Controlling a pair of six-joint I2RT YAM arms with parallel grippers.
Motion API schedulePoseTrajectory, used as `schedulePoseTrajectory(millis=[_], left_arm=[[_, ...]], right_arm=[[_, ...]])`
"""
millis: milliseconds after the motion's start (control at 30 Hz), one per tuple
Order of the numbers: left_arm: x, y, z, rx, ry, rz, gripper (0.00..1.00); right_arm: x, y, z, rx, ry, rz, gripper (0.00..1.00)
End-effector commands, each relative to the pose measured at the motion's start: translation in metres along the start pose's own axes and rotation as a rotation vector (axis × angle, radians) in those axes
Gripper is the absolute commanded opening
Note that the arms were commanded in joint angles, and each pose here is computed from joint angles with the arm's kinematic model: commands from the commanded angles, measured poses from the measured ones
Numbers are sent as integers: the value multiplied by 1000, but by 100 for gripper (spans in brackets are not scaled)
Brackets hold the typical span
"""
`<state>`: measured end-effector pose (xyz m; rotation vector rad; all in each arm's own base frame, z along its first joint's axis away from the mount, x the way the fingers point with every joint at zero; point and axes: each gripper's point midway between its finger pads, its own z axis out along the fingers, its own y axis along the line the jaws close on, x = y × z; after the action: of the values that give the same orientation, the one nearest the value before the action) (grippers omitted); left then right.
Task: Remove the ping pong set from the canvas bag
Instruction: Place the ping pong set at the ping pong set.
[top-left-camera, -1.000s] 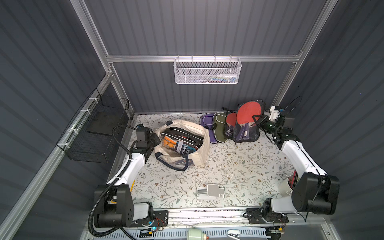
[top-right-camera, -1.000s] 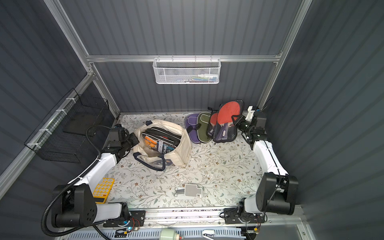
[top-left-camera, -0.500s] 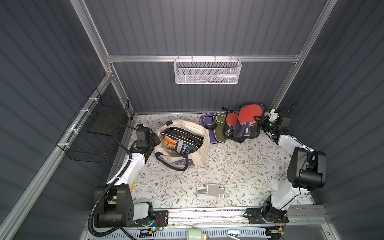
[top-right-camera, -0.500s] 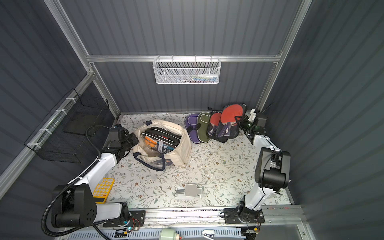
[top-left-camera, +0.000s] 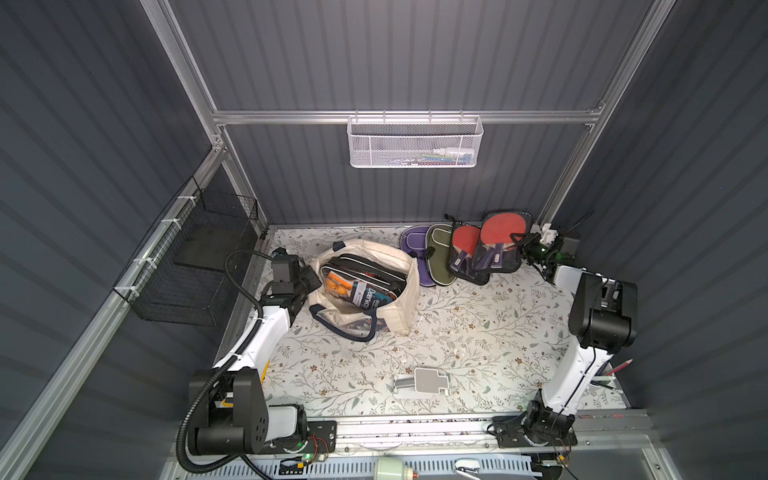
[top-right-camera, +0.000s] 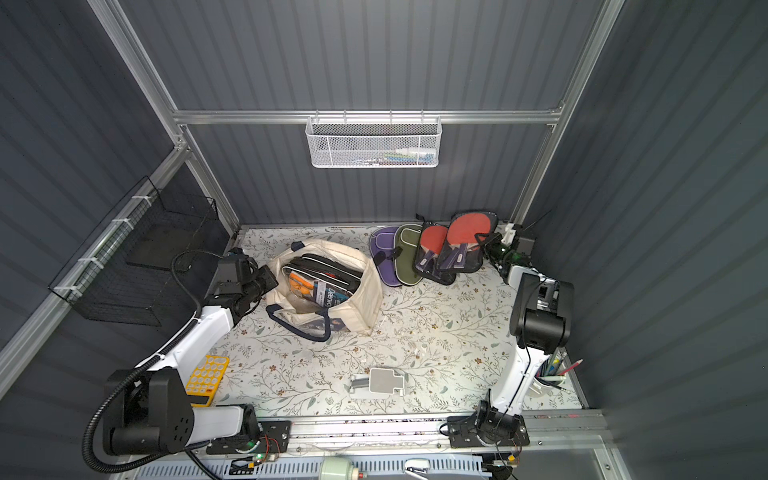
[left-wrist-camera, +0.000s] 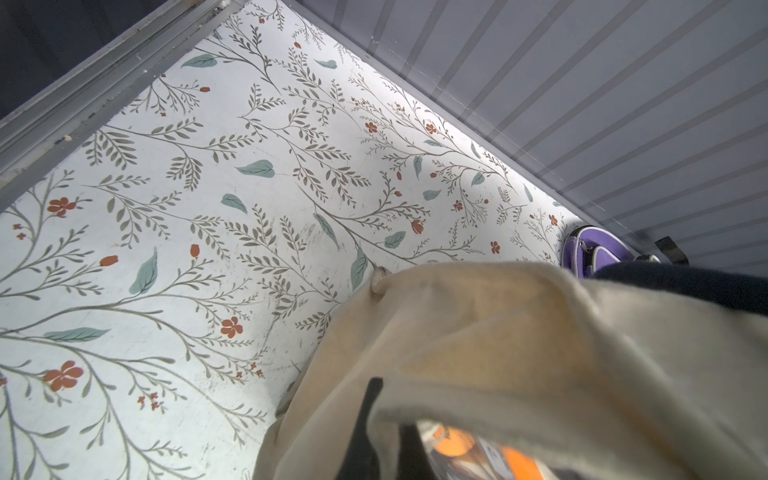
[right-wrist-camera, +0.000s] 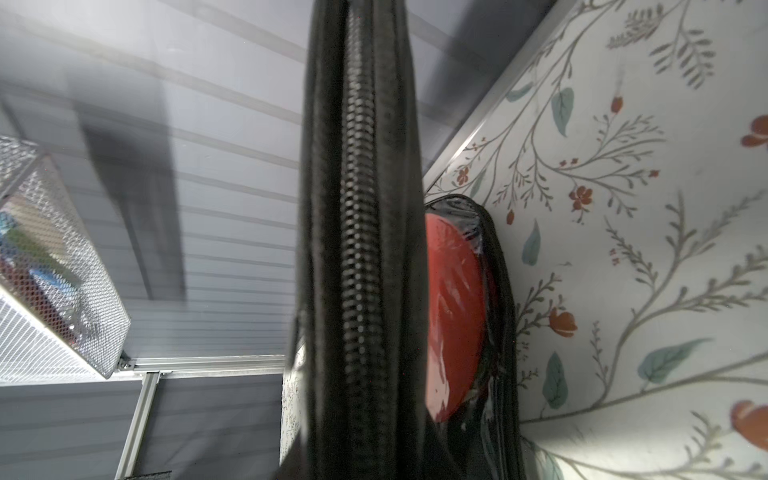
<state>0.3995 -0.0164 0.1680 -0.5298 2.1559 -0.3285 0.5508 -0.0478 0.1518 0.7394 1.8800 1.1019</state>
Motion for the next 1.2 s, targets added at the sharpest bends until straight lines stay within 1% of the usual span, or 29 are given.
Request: schedulePoseTrajectory(millis=[0,333,600,667,700,767,900,967,1167], left_arm=[[16,16,4,-50,50,7,0],[17,17,5,-53,52,8,0],[16,16,5,-50,50,6,0],[15,16,5,-50,48,6,0],[15,16,5,-51,47,6,0],[17,17,5,-52,53,6,0],[16,17,5,-51,49,3,0],[16,16,5,-49,47,3,0],[15,16,4,-48,45,4,0]], right_arm=[[-15,32,4,-120,-8,-58,0],[-17,4,22,-140,28,19,0],[-15,-17,31,-81,57,39,0],[-13,-24,31,-52,63,38,9],[-12,-27,30,-36,65,37,16],[-10,-33,30,-3,66,34,32],[-6,-45,29,61,77,29,48],[-5,-49,27,83,78,23,52],[-7,-52,24,127,74,1,59]])
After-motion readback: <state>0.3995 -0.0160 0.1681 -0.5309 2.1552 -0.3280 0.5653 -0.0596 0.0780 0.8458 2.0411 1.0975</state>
